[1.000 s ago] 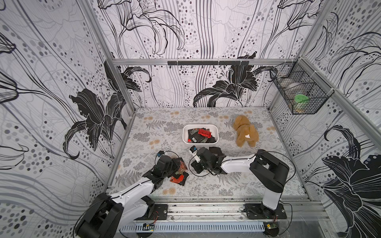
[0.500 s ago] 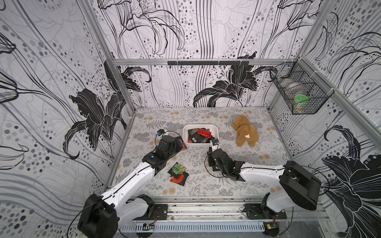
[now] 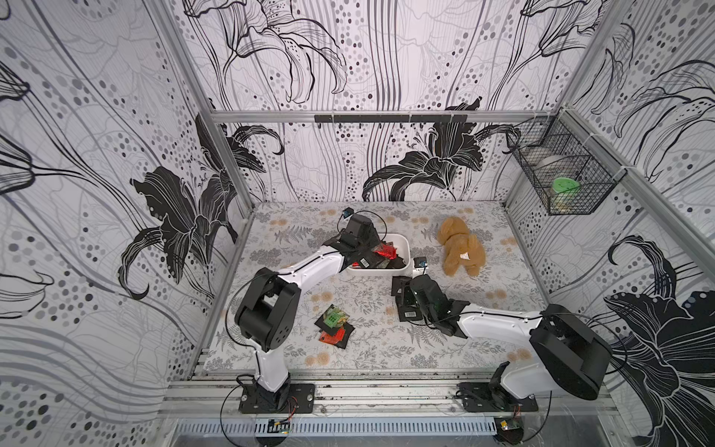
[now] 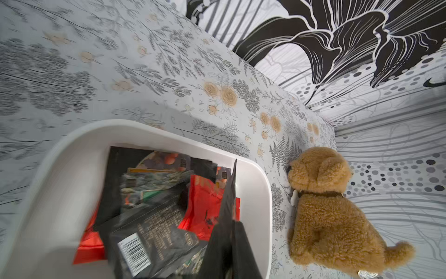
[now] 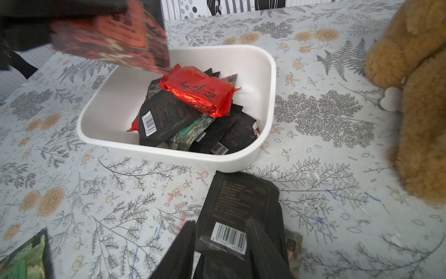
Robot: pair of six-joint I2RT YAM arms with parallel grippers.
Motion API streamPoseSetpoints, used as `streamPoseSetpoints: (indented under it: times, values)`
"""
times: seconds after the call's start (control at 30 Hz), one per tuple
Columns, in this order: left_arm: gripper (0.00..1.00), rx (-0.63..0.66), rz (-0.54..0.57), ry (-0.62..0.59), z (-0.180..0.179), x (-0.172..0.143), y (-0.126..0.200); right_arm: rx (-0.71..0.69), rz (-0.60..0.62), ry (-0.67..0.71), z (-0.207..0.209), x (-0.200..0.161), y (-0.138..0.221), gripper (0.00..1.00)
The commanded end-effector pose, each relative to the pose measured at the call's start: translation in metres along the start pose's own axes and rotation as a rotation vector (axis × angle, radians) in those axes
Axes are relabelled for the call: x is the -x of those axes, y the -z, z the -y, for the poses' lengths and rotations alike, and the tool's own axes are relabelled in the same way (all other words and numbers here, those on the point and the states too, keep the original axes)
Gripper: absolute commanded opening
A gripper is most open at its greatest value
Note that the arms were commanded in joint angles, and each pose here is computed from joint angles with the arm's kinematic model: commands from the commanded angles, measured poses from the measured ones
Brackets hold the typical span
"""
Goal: Put the tea bags into the storage box
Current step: Place the tea bag in the storage box.
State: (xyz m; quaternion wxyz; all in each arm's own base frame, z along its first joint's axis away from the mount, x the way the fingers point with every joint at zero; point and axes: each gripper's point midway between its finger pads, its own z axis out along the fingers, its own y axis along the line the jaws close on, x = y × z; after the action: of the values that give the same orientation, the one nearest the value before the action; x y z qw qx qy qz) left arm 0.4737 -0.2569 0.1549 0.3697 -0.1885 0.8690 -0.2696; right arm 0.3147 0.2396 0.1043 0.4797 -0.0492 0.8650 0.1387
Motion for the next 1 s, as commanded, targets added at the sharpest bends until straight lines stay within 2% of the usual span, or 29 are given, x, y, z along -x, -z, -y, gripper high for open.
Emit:
streamPoseSetpoints:
  times: [0.0,0.17,0.37,0.47,0.7,0.83,0.97]
  values:
    - [0.0,-0.127,-0.019,-0.016,0.037,-0.006,-0.011,0.046,0.013,-0.007,-0.006,0.005,0.003,0.4]
    - [0.11,-0.058,-0.005,-0.027,0.02,-0.013,-0.025,0.081,0.003,0.008,-0.013,0.004,0.003,0.4]
    - [0.42,0.076,0.038,-0.063,-0.009,-0.007,-0.014,0.151,-0.021,0.037,-0.026,0.0,0.002,0.41]
    - [0.53,0.139,0.071,-0.06,-0.024,0.002,0.005,0.18,-0.028,0.047,-0.032,-0.001,0.002,0.41]
    - [0.63,0.234,0.184,-0.039,-0.059,0.016,0.071,0.282,-0.03,0.066,-0.05,-0.001,0.007,0.41]
    - [0.7,0.231,0.216,0.035,-0.09,0.005,0.11,0.37,-0.067,0.104,-0.067,-0.007,0.007,0.41]
    - [0.73,0.192,0.205,0.131,-0.127,-0.021,0.139,0.457,-0.098,0.151,-0.09,-0.01,0.009,0.4]
